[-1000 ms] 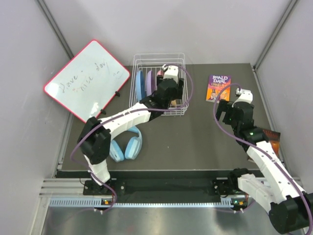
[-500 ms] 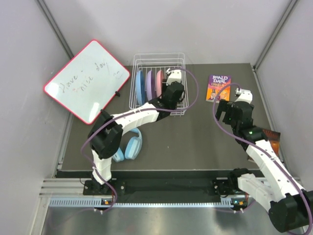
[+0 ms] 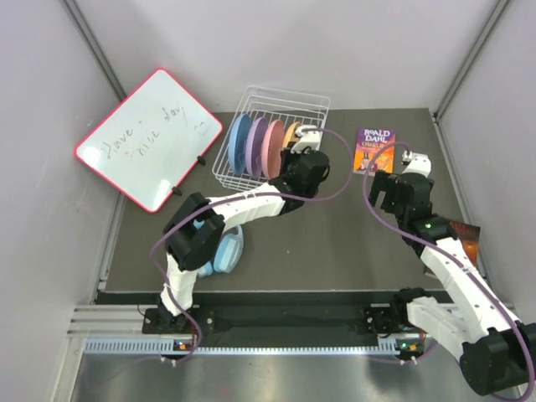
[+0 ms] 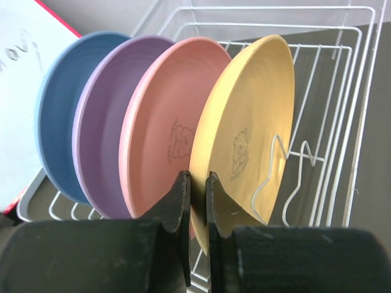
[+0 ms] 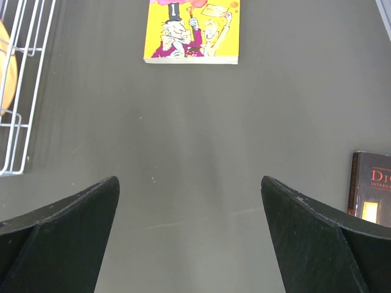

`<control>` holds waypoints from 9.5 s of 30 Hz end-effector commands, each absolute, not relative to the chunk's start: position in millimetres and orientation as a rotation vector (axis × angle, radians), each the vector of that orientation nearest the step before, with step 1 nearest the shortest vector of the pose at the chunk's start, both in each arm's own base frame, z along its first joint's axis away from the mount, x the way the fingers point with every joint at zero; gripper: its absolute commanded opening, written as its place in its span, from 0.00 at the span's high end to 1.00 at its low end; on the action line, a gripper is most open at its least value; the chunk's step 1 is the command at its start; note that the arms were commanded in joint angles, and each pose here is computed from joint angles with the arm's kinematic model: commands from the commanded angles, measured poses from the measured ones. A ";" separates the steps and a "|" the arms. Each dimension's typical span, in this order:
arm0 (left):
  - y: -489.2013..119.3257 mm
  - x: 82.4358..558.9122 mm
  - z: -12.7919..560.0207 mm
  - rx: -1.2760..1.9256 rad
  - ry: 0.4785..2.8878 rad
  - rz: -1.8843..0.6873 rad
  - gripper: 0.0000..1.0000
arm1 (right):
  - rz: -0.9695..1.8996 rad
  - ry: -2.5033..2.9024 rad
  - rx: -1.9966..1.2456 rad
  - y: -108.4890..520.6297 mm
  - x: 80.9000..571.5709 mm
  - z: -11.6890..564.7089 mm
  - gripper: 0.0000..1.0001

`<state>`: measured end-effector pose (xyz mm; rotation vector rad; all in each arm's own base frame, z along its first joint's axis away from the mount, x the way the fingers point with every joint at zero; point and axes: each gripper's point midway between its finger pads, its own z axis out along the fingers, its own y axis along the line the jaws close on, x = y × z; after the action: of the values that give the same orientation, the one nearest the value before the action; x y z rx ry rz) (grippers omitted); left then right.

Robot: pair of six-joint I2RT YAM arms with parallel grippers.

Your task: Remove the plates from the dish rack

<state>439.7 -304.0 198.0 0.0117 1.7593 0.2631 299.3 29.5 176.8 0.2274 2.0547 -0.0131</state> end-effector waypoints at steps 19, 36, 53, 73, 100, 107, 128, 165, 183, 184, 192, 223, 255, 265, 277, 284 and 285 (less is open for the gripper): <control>-290.1 405.1 328.7 -0.155 1.453 0.428 1.00 | -0.010 2.002 0.239 27.7 301.4 190.9 0.01; -288.3 404.3 328.5 -0.156 1.467 0.379 1.00 | 0.020 1.977 0.283 26.5 292.7 196.9 0.00; -315.4 358.5 299.5 0.047 1.812 -0.310 1.00 | 0.565 1.828 0.185 105.3 302.9 237.3 0.02; -333.2 306.2 282.9 0.219 1.814 -0.679 0.55 | 0.699 1.869 0.212 116.1 308.2 209.9 1.00; -222.1 353.4 304.1 0.055 1.658 -0.261 0.02 | 0.134 2.200 0.666 9.2 286.9 75.9 0.99; -244.9 367.3 284.0 0.110 1.665 -0.282 0.07 | 0.068 2.223 0.679 -0.2 280.7 63.9 0.45; -294.7 419.0 251.1 0.232 1.680 -0.185 0.48 | 0.002 2.102 0.649 -16.1 269.0 114.3 0.21; -271.1 423.5 269.9 0.052 1.505 0.500 1.00 | 0.028 2.110 0.592 -11.3 266.4 115.2 0.14; -263.4 382.5 355.6 -0.009 1.452 0.413 1.00 | 0.095 2.061 0.534 -2.6 267.8 149.7 0.13; -263.8 380.7 358.6 0.002 1.466 0.396 1.00 | 0.105 2.055 0.531 -1.5 267.2 152.4 0.13; -273.0 352.6 358.0 0.084 1.631 0.041 1.00 | 0.330 2.001 0.377 34.5 274.6 184.2 0.13; -334.3 296.8 295.2 0.155 1.793 -0.604 1.00 | 0.881 1.890 0.150 118.3 282.2 224.4 0.26; -234.3 318.7 299.1 0.082 1.636 -0.105 0.01 | 0.145 2.111 0.623 2.9 284.4 106.7 1.00; -236.3 332.0 282.5 0.082 1.656 -0.089 0.02 | 0.172 2.154 0.577 9.8 283.6 91.9 0.22; -216.4 401.2 263.9 0.050 1.666 0.002 0.13 | 0.073 1.995 0.552 -11.1 266.3 171.3 0.01; -226.9 424.7 253.6 0.075 1.659 0.062 0.19 | 0.042 1.977 0.548 -16.4 260.0 179.7 0.00; -227.6 424.5 254.2 0.069 1.656 0.057 0.18 | 0.045 1.984 0.548 -15.8 260.4 177.2 0.00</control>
<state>413.5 -216.9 212.3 0.1306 1.7661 0.1213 263.5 -7.8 175.8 0.5387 1.9660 0.0942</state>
